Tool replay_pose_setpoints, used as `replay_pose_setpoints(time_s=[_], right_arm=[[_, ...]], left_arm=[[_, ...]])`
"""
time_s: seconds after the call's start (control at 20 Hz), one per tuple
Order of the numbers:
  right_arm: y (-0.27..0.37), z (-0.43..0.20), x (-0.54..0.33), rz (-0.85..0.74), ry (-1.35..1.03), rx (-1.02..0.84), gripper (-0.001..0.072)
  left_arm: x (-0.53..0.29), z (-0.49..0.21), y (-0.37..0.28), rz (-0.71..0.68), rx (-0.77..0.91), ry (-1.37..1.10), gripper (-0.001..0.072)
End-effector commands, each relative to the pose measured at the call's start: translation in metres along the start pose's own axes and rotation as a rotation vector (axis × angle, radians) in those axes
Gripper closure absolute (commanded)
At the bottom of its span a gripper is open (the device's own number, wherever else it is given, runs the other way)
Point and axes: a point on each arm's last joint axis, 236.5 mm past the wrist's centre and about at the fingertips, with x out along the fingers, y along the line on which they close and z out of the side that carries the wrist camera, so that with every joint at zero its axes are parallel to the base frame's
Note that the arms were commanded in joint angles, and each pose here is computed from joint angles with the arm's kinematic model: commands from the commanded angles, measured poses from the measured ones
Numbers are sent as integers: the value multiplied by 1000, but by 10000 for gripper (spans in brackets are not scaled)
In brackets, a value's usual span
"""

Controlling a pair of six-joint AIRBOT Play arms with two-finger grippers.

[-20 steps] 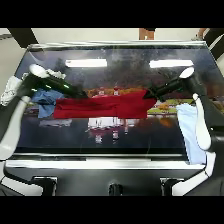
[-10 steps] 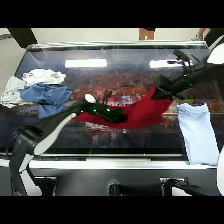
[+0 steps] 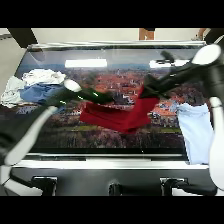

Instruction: Fold the shirts.

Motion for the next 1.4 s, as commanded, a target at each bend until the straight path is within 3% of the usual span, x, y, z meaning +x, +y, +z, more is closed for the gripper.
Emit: replay_pose_setpoints(time_s=[0.0,0.15,0.3,0.35,0.4,0.45,0.55,0.65,0.85,0.9,1.1,1.35], right_arm=[[46,12,83,156,72,-31,668],[74,26,173,267,83,42,665],[81,35,240,333,70,164,656],[83,35,257,354,77,207,600],[86,35,267,382,79,237,386],[94,39,267,430,71,228,118],[89,46,243,439,61,194,116],[53,52,197,324,52,128,116],[-136,17,76,-375,110,161,113],[-166,-9,67,-435,172,229,111],[-157,-41,156,-125,103,436,104],[-110,-26,218,111,47,457,120]], left_arm=[[-168,72,30,190,66,-311,677],[-292,83,20,256,81,-529,676],[-358,65,-7,305,128,-634,676],[-366,59,-16,314,153,-645,676],[-372,54,-23,327,171,-651,676],[-374,50,-27,329,179,-650,676],[-373,47,-25,337,180,-635,676],[-370,45,-15,363,170,-622,676],[-360,39,6,396,163,-583,676],[-357,38,8,397,162,-576,675],[-356,37,9,400,172,-571,675],[-356,37,9,400,173,-570,675]])
